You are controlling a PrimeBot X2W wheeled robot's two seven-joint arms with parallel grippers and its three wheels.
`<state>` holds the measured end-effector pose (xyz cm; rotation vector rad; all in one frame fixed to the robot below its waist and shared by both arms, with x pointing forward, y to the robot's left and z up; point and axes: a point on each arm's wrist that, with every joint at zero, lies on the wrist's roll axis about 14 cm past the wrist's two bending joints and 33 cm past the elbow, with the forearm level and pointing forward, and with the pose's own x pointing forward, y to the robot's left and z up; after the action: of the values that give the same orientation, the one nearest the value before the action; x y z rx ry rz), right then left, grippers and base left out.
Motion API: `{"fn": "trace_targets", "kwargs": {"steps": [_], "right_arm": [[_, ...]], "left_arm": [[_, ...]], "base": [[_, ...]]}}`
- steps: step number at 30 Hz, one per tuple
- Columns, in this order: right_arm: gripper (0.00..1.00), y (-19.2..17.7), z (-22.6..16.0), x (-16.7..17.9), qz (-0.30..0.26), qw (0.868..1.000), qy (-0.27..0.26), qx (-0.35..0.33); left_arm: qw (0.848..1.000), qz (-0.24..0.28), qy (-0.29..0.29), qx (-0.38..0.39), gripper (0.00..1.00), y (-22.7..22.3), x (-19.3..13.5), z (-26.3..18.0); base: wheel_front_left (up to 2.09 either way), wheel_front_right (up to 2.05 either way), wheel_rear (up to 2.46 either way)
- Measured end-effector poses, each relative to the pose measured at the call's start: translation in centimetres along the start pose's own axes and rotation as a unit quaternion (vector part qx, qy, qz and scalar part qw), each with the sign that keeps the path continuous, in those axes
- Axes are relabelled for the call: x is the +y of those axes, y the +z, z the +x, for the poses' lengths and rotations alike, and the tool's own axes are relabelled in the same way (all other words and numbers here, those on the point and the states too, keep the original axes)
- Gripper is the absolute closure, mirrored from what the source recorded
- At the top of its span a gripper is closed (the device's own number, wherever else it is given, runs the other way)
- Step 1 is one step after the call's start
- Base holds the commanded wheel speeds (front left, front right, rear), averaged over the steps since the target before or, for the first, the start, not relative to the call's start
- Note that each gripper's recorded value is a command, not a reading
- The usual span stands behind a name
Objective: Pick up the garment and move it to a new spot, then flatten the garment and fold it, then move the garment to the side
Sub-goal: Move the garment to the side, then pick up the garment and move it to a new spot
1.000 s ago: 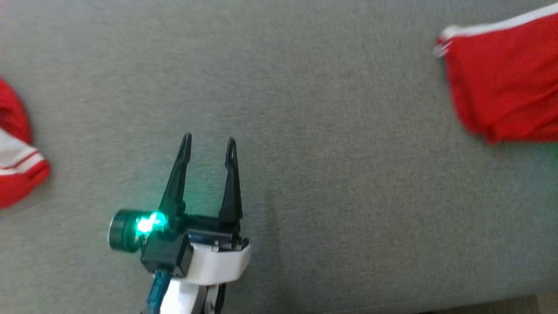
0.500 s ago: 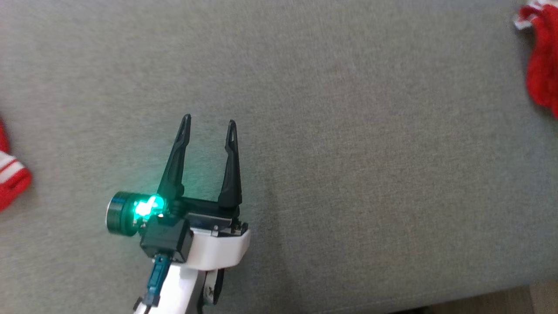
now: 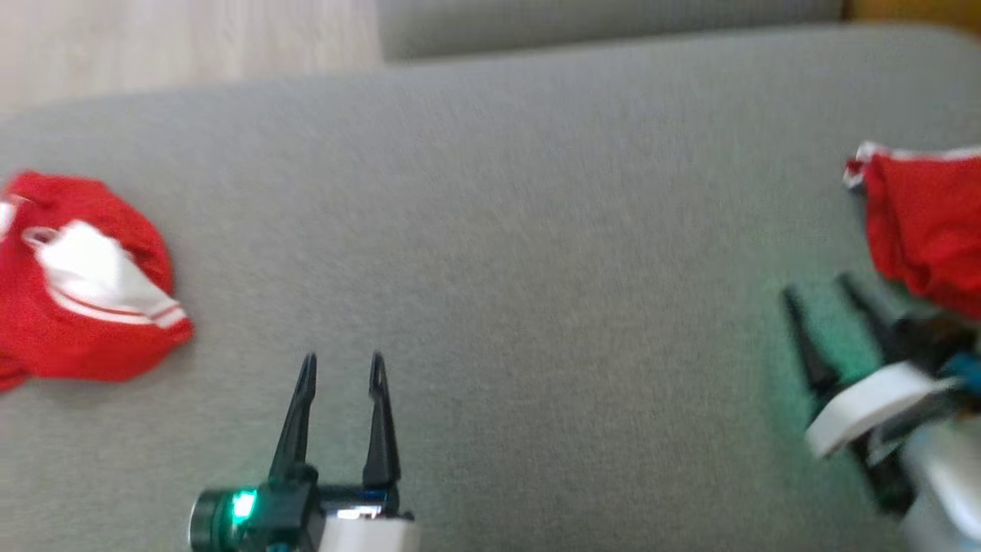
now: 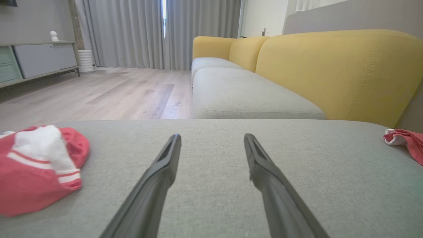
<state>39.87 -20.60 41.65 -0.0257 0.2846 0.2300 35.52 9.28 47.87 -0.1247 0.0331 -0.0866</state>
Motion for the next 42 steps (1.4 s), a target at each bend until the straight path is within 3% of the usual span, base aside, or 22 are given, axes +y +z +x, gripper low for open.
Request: {"fn": "trace_targets", "kwargs": {"steps": [4,8,13,22,42], "right_arm": [[0.0,2.2,-1.4,4.3,0.026,0.998,0.03,-0.052],[0.0,5.4,-3.1,7.1,0.007,0.992,0.049,-0.118],[0.0,5.3,-5.6,8.9,0.015,0.989,0.048,-0.138],[0.0,2.0,-10.0,9.8,0.061,0.991,0.015,-0.121],[0.0,2.3,-10.1,10.1,0.053,0.99,0.019,-0.127]], "left_arm": [[1.0,0.004,0.012,-0.019,0.0,1.2,0.9,-2.3],[0.998,0.006,0.032,-0.046,0.0,2.7,2.3,-3.9],[0.997,0.003,0.054,-0.051,0.0,2.8,3.5,-5.8],[0.997,0.017,0.063,-0.052,0.0,2.2,4.7,-9.2],[0.997,0.025,0.069,-0.035,0.0,1.2,5.6,-9.8]], "base": [[0.0,0.0,0.0],[0.0,0.0,0.0],[0.0,0.0,0.0],[0.0,0.0,0.0],[0.0,0.0,0.0]]}}
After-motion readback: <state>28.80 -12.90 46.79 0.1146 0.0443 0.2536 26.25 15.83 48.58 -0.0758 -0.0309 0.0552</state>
